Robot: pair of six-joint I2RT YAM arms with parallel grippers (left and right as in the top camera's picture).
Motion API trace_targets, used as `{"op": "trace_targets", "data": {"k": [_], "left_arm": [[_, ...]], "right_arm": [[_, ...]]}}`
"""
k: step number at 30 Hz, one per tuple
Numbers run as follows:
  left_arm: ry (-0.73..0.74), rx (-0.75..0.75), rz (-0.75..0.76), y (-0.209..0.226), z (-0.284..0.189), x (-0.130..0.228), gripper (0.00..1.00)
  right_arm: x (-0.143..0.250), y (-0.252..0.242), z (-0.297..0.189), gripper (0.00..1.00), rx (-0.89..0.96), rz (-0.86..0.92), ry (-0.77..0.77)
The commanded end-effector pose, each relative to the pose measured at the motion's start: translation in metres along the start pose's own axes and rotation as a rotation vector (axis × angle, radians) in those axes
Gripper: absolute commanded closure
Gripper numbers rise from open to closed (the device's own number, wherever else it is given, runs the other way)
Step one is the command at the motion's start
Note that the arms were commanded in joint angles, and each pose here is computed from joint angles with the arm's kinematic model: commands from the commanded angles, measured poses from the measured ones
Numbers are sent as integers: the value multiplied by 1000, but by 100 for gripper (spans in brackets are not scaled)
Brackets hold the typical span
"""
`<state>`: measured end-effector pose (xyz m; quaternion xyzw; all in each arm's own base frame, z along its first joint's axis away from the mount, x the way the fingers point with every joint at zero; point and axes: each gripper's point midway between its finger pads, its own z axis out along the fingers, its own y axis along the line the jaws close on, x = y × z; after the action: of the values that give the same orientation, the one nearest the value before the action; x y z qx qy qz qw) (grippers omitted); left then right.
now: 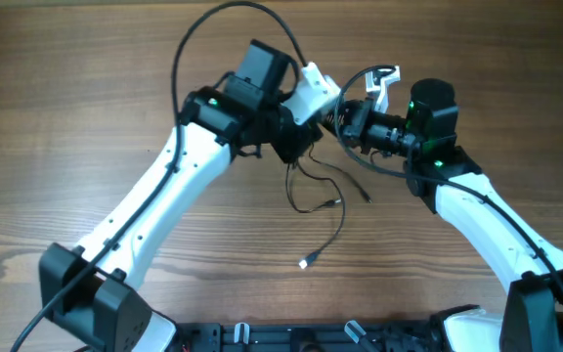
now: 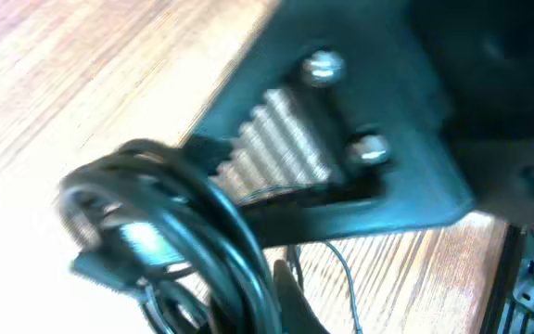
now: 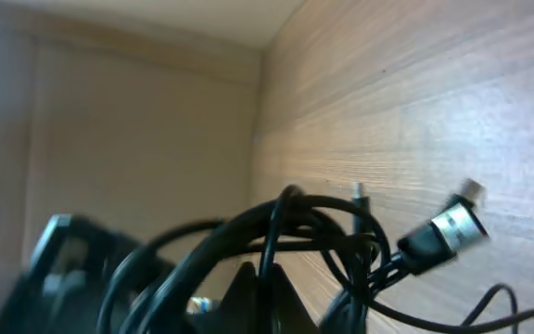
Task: Untangle cables
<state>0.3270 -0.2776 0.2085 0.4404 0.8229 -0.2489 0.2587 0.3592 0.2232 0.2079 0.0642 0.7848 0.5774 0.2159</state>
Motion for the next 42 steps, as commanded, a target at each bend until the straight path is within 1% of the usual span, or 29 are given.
{"op": "trace_targets", "data": {"k": [1, 3, 4, 5, 8, 9, 10, 11, 12, 13, 14, 16, 17, 18, 20, 21, 22, 23, 24, 30, 34, 37, 39, 41, 42], "left_arm": [[-169, -55, -36, 19, -62, -25, 96], [-184, -96, -180, 46, -74, -18, 96], [-194, -114, -265, 58, -80, -13, 96], [-200, -124, -308, 65, -84, -11, 96], [-200, -131, -320, 69, -86, -9, 96], [-198, -123, -320, 67, -85, -9, 96], [-203, -83, -312, 60, -85, -10, 96], [-224, 2, -240, 45, -85, -16, 96], [-242, 67, -166, 32, -86, -20, 96], [-252, 103, -116, 25, -87, -21, 96], [-249, 112, -75, 22, -87, -19, 96], [-242, 126, -56, 17, -84, -19, 96], [-239, 143, -37, 11, -82, -19, 96], [-229, 158, -28, 3, -79, -20, 96], [-222, 178, -8, -7, -75, -22, 96], [-221, 183, 18, -11, -73, -22, 96], [-221, 187, 25, -13, -72, -23, 96], [-219, 190, 27, -14, -72, -23, 96], [-218, 191, 25, -14, -72, -23, 96], [-213, 194, 22, -15, -71, -22, 96], [-202, 224, 49, -31, -65, -24, 96], [-186, 244, 53, -39, -62, -22, 96], [-172, 249, 41, -41, -62, -19, 96], [-170, 251, 39, -41, -62, -18, 96], [-170, 251, 39, -41, -62, -18, 96]], "right_arm": [[-10, -45, -9, 95, 133, -54, -31], [-21, -58, -25, 95, 162, -60, -55], [-28, -54, -38, 96, 132, -95, -62], [-36, -53, -49, 95, 125, -95, -86], [-61, -48, -83, 95, 134, -124, -188], [-64, -46, -87, 96, 134, -129, -203], [-64, -45, -88, 96, 131, -135, -203], [-57, -39, -85, 96, 98, -143, -164], [-50, -35, -81, 92, 74, -144, -134], [-45, -30, -77, 87, 53, -148, -109], [-35, -22, -69, 80, 21, -163, -68], [-19, -7, -53, 72, -23, -208, -9], [-13, 2, -45, 68, -48, -241, 9], [-11, 13, -41, 68, -83, -257, 15], [-6, 40, -42, 68, -189, -311, 46], [-4, 48, -44, 68, -223, -292, 65], [-4, 52, -45, 69, -233, -234, 76], [-3, 56, -46, 72, -246, -169, 92], [-2, 58, -46, 73, -252, -142, 100], [-5, 68, -48, 74, -271, -8, 109], [1, 72, -36, 73, -267, 10, 106], [-8, 70, -33, 75, -251, 35, 52], [-10, 74, -34, 79, -263, 29, 45], [-11, 81, -36, 96, -285, 2, 36], [-12, 80, -36, 95, -284, 9, 32]]}}
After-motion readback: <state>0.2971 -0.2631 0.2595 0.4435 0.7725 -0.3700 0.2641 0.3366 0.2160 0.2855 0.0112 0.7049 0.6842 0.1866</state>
